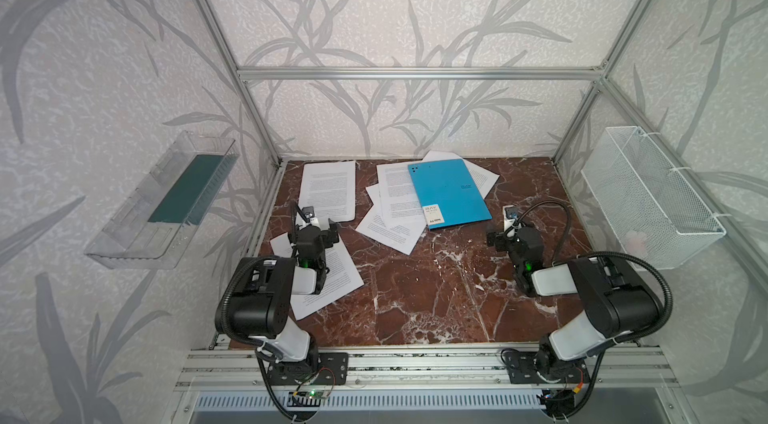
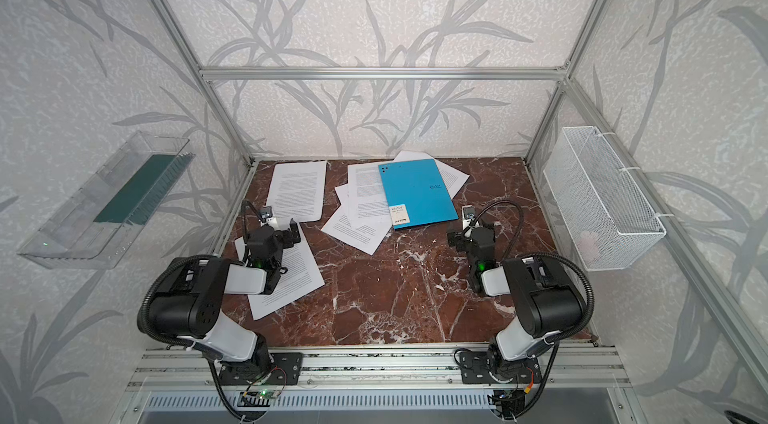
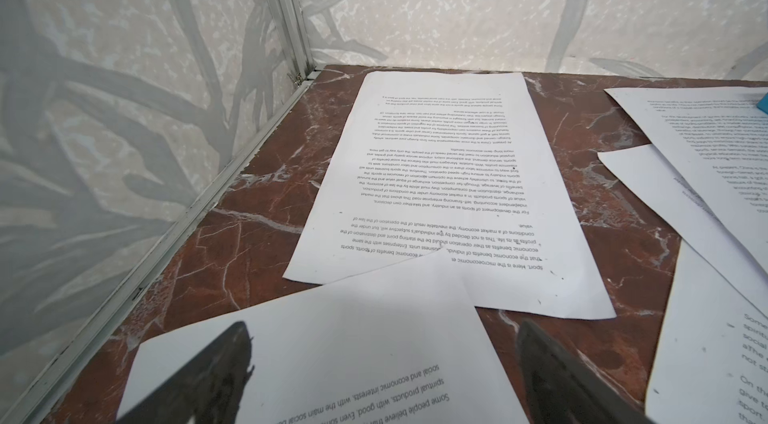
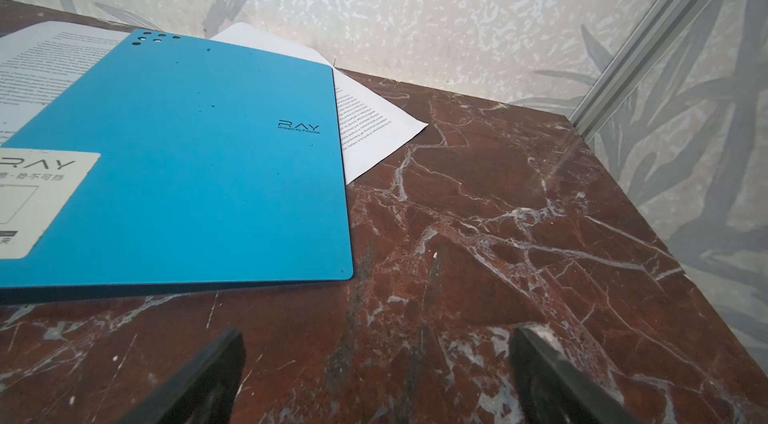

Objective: Put the files into the folder

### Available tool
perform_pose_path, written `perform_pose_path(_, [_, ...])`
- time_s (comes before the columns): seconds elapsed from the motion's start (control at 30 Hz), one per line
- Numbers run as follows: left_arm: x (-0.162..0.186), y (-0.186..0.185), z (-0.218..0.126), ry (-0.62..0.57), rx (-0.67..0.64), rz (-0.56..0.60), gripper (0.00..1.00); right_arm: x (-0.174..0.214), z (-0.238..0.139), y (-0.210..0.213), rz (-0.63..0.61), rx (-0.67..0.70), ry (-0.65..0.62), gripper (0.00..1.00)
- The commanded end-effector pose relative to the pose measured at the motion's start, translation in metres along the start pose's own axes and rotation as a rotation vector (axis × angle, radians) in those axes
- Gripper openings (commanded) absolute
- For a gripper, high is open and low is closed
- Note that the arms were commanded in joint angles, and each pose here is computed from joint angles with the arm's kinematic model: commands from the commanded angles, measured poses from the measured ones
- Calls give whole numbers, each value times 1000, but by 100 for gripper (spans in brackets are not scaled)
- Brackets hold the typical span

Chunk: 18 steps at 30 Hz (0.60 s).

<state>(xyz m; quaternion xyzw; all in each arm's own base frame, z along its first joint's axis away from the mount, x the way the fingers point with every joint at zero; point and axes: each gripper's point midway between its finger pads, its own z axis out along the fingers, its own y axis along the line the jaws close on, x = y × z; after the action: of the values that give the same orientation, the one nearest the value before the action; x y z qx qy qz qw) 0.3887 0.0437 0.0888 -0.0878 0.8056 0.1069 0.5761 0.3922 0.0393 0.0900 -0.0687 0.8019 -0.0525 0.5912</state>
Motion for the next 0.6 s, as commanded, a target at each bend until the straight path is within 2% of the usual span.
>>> perform_pose_path(0.0, [-8,-11,-2,-31,62,18,99,-6,-2,-2,1,17,-32,99])
perform_pose_path(0.57, [-9,-10,-3,-34,55,16,99,-7,-2,-2,0,18,-33,99])
